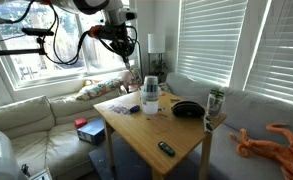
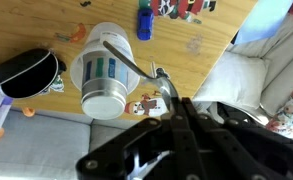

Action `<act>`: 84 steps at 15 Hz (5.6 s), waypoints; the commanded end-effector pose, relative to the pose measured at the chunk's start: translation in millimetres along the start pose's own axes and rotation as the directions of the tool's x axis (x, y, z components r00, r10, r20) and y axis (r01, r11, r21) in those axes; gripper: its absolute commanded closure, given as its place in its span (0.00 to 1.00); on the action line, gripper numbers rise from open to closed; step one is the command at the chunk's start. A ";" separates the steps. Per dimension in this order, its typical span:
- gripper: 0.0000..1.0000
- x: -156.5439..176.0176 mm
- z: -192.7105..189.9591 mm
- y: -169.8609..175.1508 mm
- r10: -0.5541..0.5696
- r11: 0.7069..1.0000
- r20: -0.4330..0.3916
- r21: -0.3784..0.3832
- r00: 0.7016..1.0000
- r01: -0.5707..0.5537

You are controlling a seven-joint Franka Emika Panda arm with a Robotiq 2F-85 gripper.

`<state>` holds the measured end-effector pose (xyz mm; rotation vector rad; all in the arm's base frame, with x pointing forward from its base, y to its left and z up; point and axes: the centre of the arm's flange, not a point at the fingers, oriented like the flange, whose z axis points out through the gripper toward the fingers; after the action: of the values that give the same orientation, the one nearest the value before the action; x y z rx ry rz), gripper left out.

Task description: Place the silver cup upside down in the clear cup and put the silver spoon in the clear cup.

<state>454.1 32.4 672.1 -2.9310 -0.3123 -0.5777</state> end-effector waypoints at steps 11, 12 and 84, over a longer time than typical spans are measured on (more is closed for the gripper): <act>0.99 28.9 20.7 1.9 -0.093 0.987 -0.070 0.122 0.993 0.101; 0.99 29.5 23.6 2.1 -0.092 0.986 -0.072 0.129 0.993 0.101; 0.99 -30.4 9.0 187.2 0.518 0.850 -0.114 0.173 0.848 -0.497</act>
<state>484.2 -152.9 621.5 -2.6484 0.3862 -0.6318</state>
